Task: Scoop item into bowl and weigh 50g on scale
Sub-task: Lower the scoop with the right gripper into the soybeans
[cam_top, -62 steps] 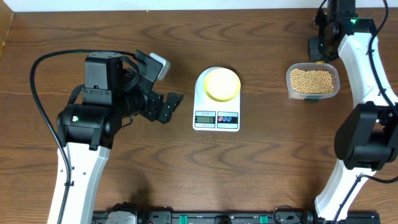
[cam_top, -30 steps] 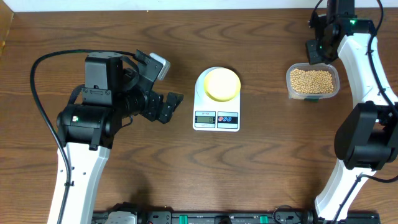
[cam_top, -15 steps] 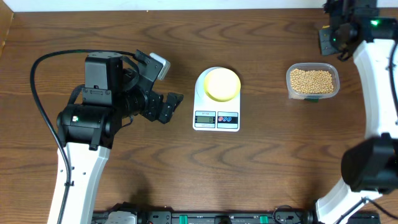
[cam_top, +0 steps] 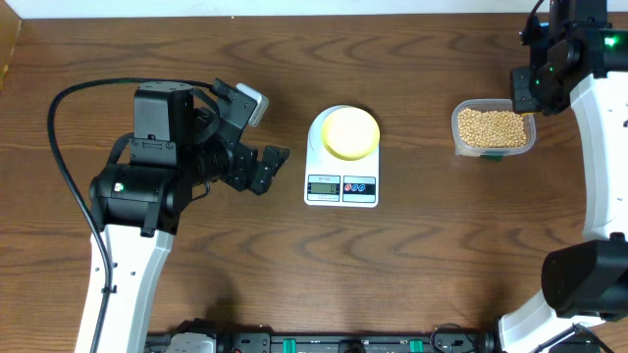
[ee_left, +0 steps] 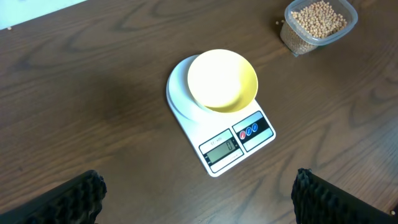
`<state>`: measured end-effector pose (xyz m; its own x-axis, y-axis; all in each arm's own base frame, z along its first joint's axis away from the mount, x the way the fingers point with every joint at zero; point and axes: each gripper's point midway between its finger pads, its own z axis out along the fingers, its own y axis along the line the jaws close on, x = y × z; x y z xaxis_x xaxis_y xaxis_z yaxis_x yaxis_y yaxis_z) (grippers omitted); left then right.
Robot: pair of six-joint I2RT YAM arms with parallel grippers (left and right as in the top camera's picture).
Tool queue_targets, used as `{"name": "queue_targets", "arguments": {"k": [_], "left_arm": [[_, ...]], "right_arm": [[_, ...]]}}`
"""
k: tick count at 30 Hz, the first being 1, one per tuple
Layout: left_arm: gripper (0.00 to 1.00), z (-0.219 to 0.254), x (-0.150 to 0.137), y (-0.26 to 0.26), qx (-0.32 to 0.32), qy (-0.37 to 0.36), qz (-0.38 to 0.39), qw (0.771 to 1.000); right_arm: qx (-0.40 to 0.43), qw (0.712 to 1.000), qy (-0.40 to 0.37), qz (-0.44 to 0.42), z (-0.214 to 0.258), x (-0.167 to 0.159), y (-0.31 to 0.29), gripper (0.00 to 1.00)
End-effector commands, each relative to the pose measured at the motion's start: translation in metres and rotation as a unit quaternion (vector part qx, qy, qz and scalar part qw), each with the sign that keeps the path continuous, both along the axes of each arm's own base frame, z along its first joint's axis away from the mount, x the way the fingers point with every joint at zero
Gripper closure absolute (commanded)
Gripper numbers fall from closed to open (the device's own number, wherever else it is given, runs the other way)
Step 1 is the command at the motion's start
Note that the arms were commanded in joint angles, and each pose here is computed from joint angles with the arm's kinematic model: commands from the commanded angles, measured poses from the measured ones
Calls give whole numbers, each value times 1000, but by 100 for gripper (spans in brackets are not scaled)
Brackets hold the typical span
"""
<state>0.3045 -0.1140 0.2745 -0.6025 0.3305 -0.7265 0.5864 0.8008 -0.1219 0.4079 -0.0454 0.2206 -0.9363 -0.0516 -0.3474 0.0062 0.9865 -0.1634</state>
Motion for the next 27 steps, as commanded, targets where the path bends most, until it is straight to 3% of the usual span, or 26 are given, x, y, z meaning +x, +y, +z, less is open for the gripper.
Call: {"name": "queue_targets", "arguments": {"k": [1,27], "left_arm": [[3,0,-1,-1,-5,2,-2,1000],[2,0,-1,-1,-5,1,-2,1000]], "right_arm": [[-3,1000,-2,-22,0,-4,-5,99],[-19,999,19,-48,-60,3,-13,99]]}}
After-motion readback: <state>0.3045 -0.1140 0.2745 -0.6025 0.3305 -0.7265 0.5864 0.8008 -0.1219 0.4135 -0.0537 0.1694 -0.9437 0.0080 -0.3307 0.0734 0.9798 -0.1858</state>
